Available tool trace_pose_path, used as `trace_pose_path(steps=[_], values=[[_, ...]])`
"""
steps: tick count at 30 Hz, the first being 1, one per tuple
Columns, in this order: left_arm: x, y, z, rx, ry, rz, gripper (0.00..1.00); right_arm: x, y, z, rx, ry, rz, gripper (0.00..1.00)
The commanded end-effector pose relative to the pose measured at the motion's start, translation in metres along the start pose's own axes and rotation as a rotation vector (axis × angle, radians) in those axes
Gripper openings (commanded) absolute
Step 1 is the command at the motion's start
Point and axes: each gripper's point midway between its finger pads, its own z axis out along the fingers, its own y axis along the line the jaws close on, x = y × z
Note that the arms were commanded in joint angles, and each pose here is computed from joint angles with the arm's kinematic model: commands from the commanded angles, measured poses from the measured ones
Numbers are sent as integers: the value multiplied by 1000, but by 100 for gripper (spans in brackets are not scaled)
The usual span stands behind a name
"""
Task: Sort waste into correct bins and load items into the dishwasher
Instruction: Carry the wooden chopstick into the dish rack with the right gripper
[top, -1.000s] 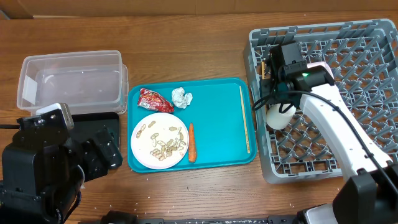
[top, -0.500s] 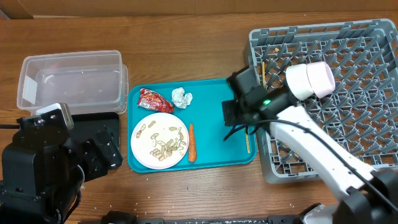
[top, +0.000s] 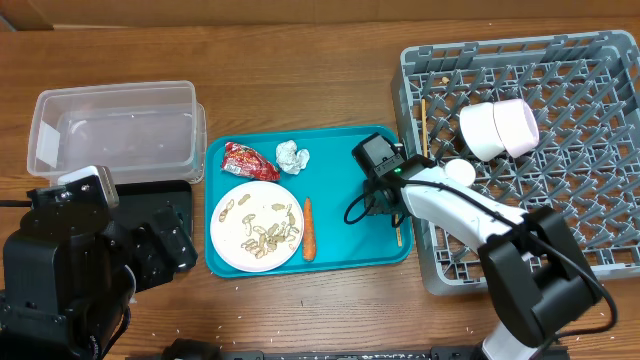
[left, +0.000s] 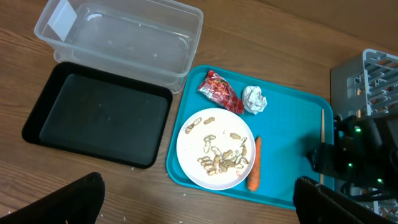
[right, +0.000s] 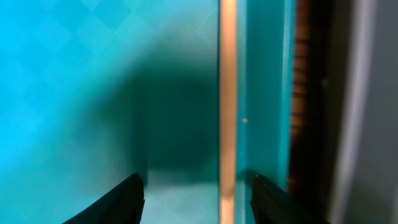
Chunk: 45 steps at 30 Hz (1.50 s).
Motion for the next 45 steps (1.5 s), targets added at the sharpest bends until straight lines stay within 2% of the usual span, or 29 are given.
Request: trace_pose_path(steps=[1,2,4,7,13,17,20,23,29,33,37,38,39,40,41,43,45], values=[[-4,3,-3,-13,-21,-17,100,7,-1,13,10,34,10,55],[-4,3,-3,-13,-21,-18,100,10,4,14,-14,51,10,48],[-4,3,-3,-13,-21,-18,100,16,14,14,-68,82,4,18],[-4,3,-3,-13,-21,-18,100,16,20,6,-77,84,-14,4],[-4,3,-3,-13,-21,-18,100,-13,31,-50,-116,13,-21,4],[-4,3,-3,-13,-21,-17,100,-53,31,-125,-170,-157,-42,4],[-4,3,-3,-13,-21,-18,100,-79,5,-165,-103,-304,8,4],[-4,3,-3,-13,-21,-18,100,-107,-37,-194,40,-462,34,4],[-4,3,-3,-13,-21,-18,100,-134,-76,-176,141,-487,-38,4],[-4,3,-3,-13,-21,-18,100,-138,-82,-138,92,-406,-15,4],[-4,3,-3,-13,-21,-18,100,-142,-101,-107,169,-353,-10,4],[-4,3,-3,-13,-21,-18,100,-142,-103,-104,176,-349,-6,4],[-4,3,-3,-13,-21,-18,100,-142,-104,-104,177,-346,-4,11],[-4,3,-3,-13,-21,-18,100,-141,-104,-106,176,-347,-4,30],[-4,3,-3,-13,-21,-18,100,-141,-102,-111,167,-350,-6,41],[-4,3,-3,-13,-21,-18,100,-141,-93,-129,121,-368,-18,52],[-4,3,-3,-13,-21,-17,100,-142,-84,-157,65,-405,-26,56]])
